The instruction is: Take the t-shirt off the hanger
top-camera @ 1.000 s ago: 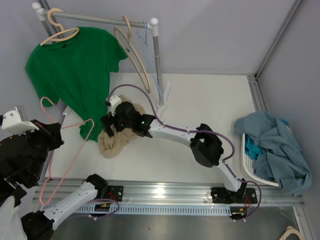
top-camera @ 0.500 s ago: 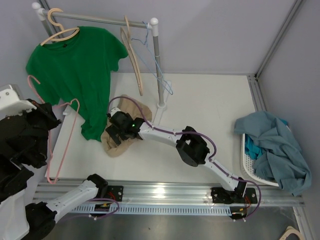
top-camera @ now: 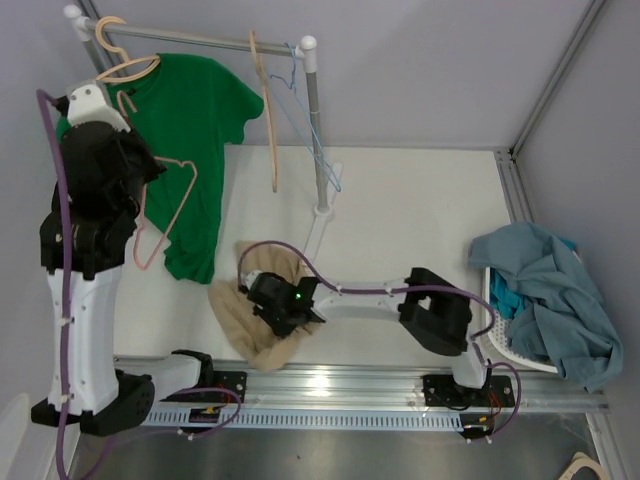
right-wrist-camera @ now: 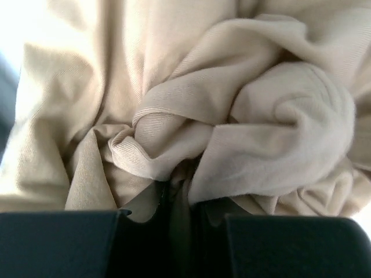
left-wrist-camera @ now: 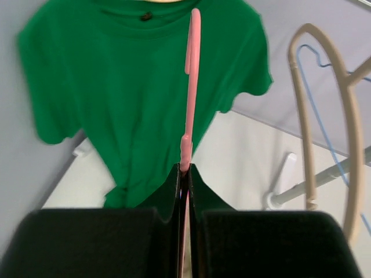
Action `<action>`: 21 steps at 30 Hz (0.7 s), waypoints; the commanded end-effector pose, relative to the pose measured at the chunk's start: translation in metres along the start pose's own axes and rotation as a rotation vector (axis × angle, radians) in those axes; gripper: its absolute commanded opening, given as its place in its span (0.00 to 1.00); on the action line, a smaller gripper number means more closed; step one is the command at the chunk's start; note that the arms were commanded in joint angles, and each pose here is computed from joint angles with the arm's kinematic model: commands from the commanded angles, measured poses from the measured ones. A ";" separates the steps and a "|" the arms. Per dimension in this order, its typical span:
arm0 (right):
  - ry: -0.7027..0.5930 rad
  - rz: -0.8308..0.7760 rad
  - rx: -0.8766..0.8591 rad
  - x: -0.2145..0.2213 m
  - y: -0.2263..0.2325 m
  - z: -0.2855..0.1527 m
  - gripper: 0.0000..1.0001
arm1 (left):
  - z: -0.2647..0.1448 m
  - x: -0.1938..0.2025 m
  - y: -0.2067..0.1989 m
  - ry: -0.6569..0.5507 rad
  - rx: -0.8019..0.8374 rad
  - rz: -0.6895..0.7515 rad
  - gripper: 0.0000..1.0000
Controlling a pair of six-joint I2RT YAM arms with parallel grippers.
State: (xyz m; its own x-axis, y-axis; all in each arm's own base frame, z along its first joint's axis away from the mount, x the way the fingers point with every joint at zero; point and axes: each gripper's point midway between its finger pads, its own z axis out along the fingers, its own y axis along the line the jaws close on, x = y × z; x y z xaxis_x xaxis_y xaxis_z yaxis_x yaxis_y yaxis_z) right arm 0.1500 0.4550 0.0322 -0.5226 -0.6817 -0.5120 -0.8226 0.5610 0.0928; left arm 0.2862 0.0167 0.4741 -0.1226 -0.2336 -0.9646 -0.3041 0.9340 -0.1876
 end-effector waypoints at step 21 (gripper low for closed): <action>-0.992 0.853 1.480 0.006 -0.281 -0.622 0.00 | 0.078 -0.035 -0.093 -0.238 0.369 0.035 0.01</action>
State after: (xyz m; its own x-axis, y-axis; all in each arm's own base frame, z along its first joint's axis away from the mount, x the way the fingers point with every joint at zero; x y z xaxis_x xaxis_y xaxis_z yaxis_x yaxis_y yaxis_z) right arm 0.2526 0.0608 0.5295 0.0884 0.1925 -0.9773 0.2882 0.9342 0.2101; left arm 0.3879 -0.0363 0.4797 -0.0035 -0.1885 -0.9821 -0.0026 0.9821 -0.1885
